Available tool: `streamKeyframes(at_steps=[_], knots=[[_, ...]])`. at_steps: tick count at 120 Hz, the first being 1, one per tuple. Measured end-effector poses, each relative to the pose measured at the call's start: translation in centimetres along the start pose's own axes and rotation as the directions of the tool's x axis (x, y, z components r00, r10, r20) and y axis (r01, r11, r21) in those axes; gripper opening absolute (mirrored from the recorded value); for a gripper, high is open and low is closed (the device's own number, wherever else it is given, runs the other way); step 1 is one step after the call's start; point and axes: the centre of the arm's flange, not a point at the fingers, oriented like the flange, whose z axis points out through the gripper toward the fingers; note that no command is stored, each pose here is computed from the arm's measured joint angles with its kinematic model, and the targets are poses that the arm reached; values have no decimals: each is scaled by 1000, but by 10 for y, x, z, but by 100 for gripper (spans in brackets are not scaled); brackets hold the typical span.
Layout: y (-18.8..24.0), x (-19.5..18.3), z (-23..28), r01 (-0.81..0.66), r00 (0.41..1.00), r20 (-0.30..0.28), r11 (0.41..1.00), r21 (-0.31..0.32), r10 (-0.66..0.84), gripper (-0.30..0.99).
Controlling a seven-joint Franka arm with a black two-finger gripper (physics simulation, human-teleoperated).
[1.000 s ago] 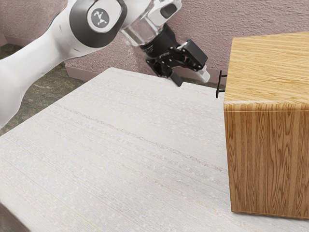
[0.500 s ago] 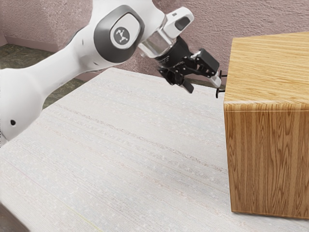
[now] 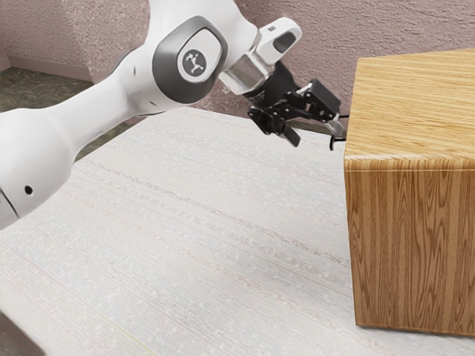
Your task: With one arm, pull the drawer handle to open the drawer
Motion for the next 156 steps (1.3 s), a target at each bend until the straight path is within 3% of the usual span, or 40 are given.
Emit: streamKeyframes(at_steps=[156], knots=[[-123, -36, -84, 176, 984, -69, 959, 221, -165, 69]])
